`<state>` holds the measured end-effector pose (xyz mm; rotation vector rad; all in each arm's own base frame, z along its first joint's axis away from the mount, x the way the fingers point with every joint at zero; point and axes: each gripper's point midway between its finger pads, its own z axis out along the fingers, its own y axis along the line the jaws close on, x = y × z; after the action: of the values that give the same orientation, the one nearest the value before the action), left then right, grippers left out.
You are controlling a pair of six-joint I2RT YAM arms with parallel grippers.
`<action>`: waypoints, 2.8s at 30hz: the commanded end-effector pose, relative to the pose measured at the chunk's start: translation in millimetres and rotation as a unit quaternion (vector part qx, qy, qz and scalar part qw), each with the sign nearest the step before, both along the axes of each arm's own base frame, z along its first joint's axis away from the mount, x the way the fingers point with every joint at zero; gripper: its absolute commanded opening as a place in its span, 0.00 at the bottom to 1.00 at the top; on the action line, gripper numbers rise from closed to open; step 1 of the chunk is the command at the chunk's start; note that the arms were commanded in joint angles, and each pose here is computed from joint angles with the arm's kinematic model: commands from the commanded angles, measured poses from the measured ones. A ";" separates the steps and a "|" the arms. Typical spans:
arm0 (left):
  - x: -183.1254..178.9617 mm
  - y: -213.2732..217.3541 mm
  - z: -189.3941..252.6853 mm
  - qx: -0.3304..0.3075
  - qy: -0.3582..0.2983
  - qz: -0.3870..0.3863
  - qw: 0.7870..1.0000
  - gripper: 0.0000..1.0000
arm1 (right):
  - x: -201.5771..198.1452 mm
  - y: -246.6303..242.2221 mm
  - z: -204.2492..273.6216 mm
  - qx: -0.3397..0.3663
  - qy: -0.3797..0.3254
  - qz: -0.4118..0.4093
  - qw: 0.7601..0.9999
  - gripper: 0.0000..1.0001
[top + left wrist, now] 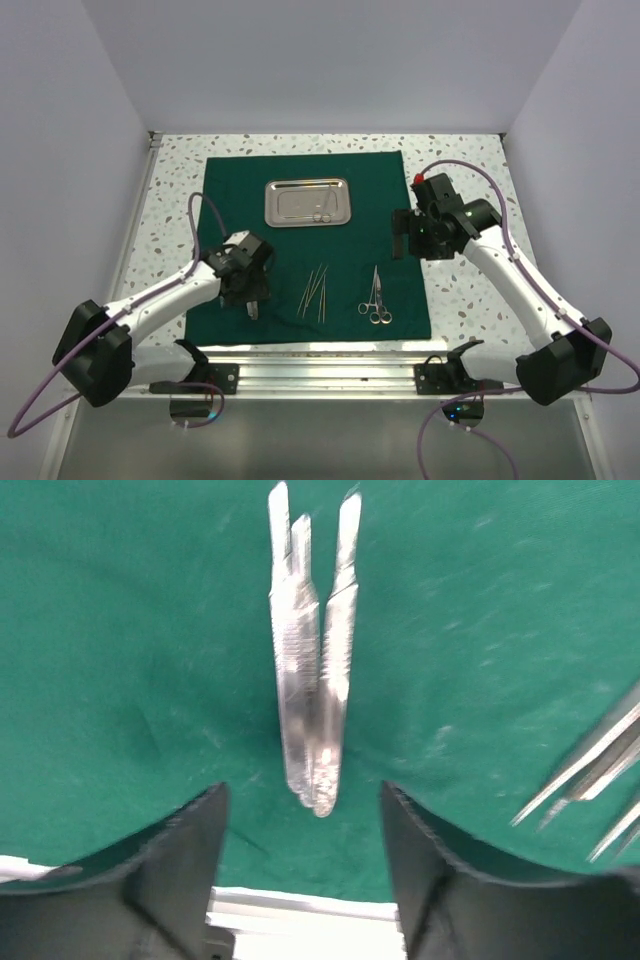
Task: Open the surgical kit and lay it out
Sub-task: Place the medical item in the surgical kit, then pick up the medical item from the container.
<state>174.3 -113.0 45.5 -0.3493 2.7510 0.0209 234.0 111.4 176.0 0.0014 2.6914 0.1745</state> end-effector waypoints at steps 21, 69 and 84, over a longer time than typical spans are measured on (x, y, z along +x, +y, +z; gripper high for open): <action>283.4 -98.1 77.5 0.007 -0.134 -0.128 0.983 0.72 | 44.8 21.9 36.4 0.051 -0.055 -0.050 0.996 0.84; 236.0 -1.2 8.2 -0.045 -0.046 -0.079 0.995 0.57 | 229.0 200.2 -125.2 0.016 0.012 -0.044 0.999 0.36; 236.3 -1.6 6.6 -0.048 -0.045 -0.080 0.995 0.54 | 220.7 189.5 -163.9 -0.025 0.038 -0.018 0.999 0.36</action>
<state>401.0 -115.5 31.9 -0.1768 2.7554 -0.1313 451.1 309.7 30.0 0.0742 2.7645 0.1669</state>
